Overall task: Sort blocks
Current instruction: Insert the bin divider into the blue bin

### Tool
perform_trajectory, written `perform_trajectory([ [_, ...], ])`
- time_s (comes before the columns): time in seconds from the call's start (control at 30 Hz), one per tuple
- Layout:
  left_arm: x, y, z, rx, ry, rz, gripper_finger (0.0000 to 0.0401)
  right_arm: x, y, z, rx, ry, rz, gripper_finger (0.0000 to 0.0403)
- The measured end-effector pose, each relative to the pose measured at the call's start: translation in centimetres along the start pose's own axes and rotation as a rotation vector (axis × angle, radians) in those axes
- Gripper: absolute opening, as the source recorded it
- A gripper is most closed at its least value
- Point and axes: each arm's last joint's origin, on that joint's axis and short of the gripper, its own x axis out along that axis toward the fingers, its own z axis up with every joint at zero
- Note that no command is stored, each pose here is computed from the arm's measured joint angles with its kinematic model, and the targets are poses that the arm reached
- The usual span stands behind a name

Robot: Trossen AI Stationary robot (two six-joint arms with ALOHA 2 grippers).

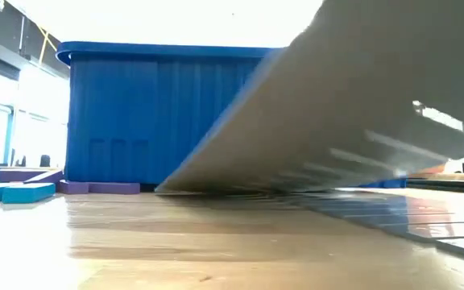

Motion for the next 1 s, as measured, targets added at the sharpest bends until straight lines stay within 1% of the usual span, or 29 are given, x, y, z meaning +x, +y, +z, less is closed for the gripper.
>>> perform_trajectory([
  [0.07, -1.8, -0.6, 1.3, 0.055, -0.021, 0.059, 0.017, -0.5, -1.1, 0.5, 0.029, -0.02, -0.034, 0.0001],
  [0.2, -5.8, -2.3, 3.1, 0.088, -0.083, 0.134, 0.017, -1.5, -2.6, 0.5, 0.079, -0.077, -0.089, 0.0001],
  [0.27, -7.2, -3.3, 3.1, 0.098, -0.104, 0.15, 0.017, -2.1, -3.4, 0.7, 0.097, -0.104, -0.107, 0.0],
  [0.4, -8.7, -5.3, 2.6, 0.101, -0.153, 0.158, 0.017, -2.9, -4.7, 1.4, 0.076, -0.149, -0.136, 0.0],
  [0.5, -9.2, -6.3, 2.7, 0.142, -0.194, 0.143, 0.017, -2.6, -5.9, 1.9, 0.055, -0.14, -0.143, 0.0],
  [0.6, -9.5, -6.7, 3.6, 0.177, -0.258, 0.089, 0.0176, -1.8, -7.5, 2.3, 0.07, -0.099, -0.136, 0.0],
  [0.67, -9.7, -7.0, 4.4, 0.199, -0.32, 0.053, 0.0187, -0.9, -8.2, 2.5, 0.068, -0.055, -0.116, 0.0],
  [0.77, -9.7, -7.0, 5.1, 0.283, -0.375, 0.0, 0.0211, 0.8, -8.9, 2.7, 0.055, 0.011, -0.101, 0.0],
  [0.87, -8.7, -6.6, 5.1, 0.323, -0.357, -0.036, 0.0236, 2.6, -9.7, 2.9, 0.063, 0.07, -0.09, 0.0],
  [1.0, -7.7, -5.9, 4.3, 0.331, -0.277, 0.012, 0.0251, 4.5, -10.6, 3.0, 0.088, 0.128, -0.084, 0.0],
])
